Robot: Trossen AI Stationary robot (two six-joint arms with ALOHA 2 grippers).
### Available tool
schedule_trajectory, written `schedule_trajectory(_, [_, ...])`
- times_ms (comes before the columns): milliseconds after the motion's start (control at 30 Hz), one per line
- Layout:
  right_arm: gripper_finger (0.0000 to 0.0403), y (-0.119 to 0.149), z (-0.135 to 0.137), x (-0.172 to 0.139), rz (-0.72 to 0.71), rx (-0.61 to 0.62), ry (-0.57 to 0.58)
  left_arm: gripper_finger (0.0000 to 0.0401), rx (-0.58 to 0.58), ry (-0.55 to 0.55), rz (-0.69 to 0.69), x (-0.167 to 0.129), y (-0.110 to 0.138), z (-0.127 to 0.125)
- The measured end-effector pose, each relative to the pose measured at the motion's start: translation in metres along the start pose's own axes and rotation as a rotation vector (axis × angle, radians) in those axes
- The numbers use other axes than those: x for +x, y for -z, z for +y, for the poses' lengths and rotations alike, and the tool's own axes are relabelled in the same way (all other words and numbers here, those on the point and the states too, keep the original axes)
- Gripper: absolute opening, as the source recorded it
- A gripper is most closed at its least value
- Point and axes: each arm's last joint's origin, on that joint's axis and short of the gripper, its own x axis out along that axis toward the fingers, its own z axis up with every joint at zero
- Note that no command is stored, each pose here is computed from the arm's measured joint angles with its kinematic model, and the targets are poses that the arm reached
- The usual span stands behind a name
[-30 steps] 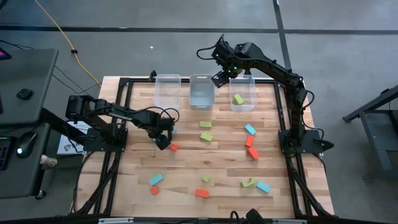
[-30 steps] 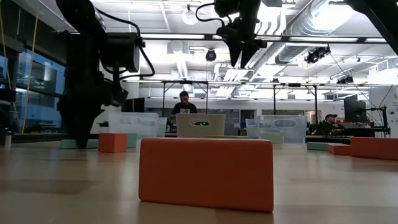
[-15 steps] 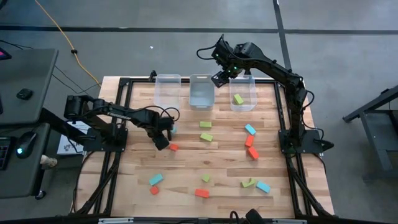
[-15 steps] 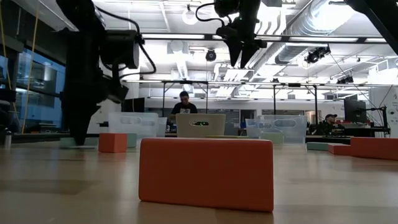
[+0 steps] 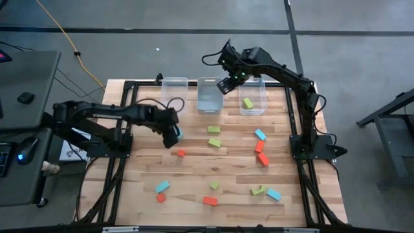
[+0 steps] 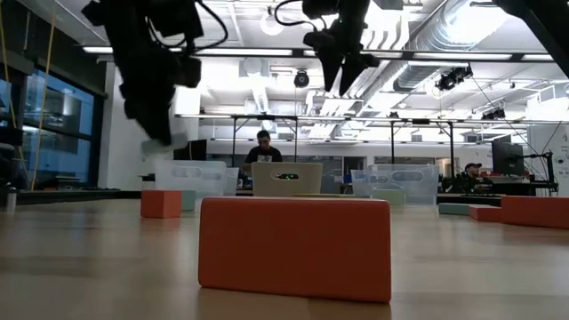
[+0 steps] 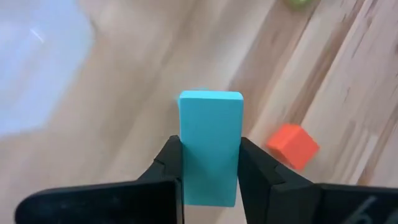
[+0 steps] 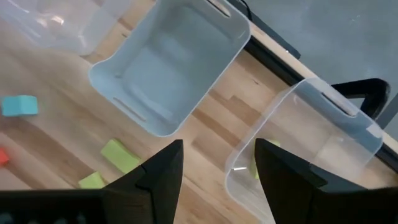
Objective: Sort & place blocks by color
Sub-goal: Put the small blue rectangular block into the left transparent bin
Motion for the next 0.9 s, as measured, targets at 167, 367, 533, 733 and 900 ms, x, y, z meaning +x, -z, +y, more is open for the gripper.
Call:
schedule_trajectory(167, [0.0188, 0.005, 0.011, -0.002, 0.001, 0.01, -0.011, 0.0057, 0.049, -0.016, -0.1, -0.018, -0.016, 0.017])
schedule_trajectory(367, [0.0188, 0.011, 0.024, -0.004, -0.018, 0.027, 0.013, 0.0058, 0.098, -0.071, -0.211, -0.036, -0.037, 0.043])
schedule_trajectory(533, [0.0188, 0.014, 0.032, -0.005, -0.04, 0.054, 0.043, 0.0058, 0.135, -0.134, -0.294, -0.046, -0.05, 0.065])
schedule_trajectory(733, [0.0188, 0.015, 0.034, -0.006, -0.047, 0.061, 0.051, 0.0058, 0.131, -0.226, -0.397, -0.052, -0.062, 0.095])
schedule_trajectory(900, [0.0188, 0.014, 0.032, -0.006, -0.055, 0.066, 0.055, 0.0058, 0.055, -0.281, -0.431, -0.048, -0.069, 0.12])
